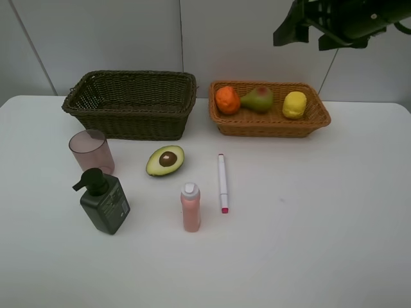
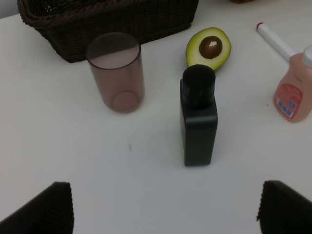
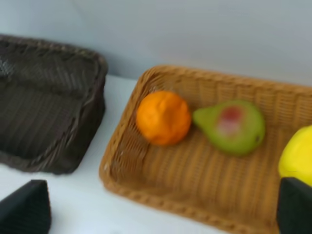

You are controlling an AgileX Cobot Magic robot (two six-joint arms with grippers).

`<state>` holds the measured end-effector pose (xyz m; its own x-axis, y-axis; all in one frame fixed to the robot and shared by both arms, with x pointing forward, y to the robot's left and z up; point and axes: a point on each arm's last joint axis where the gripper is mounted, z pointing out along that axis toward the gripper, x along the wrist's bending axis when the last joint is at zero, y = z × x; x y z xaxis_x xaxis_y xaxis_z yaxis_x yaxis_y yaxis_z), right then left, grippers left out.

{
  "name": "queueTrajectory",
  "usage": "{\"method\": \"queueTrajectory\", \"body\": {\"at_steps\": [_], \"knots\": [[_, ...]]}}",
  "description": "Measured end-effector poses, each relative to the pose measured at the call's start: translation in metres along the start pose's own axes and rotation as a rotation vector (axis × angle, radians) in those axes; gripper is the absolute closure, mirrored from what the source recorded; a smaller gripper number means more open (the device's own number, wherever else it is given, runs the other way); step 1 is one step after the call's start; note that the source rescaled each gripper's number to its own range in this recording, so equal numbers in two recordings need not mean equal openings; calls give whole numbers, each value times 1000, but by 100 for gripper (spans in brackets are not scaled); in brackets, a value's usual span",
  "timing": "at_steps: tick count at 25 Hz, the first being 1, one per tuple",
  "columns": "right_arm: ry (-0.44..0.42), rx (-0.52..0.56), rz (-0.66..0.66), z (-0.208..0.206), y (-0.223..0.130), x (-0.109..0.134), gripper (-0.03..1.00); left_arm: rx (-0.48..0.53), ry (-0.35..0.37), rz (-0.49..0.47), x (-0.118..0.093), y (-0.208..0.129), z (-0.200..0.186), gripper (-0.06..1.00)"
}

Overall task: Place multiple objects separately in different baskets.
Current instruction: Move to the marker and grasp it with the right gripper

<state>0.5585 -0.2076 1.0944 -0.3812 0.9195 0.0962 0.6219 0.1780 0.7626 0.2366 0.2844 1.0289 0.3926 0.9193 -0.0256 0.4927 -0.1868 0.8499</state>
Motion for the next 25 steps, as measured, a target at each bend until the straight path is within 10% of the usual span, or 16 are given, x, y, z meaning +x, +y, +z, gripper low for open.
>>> {"method": "queueTrajectory", "body": {"at_steps": [25], "knots": [[21, 431, -52, 119, -82, 94, 0, 0, 0, 0, 0, 0, 0, -6]]}}
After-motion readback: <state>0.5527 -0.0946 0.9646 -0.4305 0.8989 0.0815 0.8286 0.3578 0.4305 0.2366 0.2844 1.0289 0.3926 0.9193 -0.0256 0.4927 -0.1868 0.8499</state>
